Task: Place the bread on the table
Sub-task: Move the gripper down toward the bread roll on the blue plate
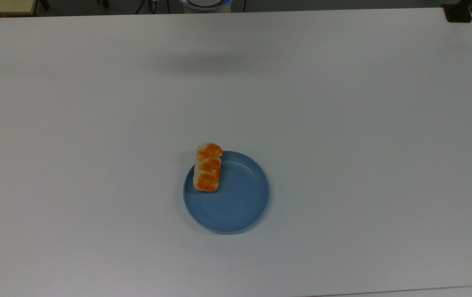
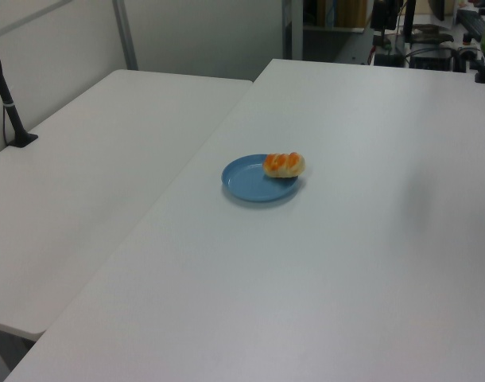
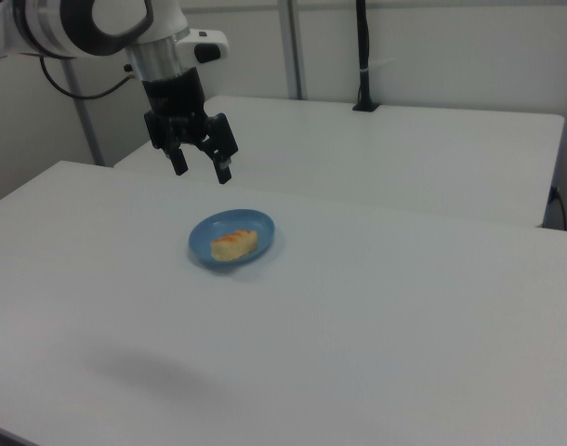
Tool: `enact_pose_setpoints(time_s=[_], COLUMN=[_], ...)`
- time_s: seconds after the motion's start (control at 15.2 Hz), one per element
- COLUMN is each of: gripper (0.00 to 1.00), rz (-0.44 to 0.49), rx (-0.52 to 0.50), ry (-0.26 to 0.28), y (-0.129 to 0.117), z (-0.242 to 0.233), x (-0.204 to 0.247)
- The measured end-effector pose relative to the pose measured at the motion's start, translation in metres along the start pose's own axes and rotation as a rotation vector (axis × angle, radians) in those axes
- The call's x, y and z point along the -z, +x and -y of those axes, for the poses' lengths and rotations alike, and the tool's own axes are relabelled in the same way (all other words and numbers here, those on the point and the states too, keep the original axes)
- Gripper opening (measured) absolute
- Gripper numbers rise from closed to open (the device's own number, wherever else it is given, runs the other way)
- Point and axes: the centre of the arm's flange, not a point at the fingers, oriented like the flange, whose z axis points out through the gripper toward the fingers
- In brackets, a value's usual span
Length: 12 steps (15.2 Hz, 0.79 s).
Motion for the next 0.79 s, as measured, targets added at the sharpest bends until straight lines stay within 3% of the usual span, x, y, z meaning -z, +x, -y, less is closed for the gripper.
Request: enact_pose_setpoints(time_s=[0.46, 0.79], gripper=[1.00, 1.00], rz=[0.033, 0.037], rx=[-0.007, -0.006], ry=[-0.005, -0.006], y=[0.029, 0.032], z=[0.024, 0.025], x=[-0.045, -0.048])
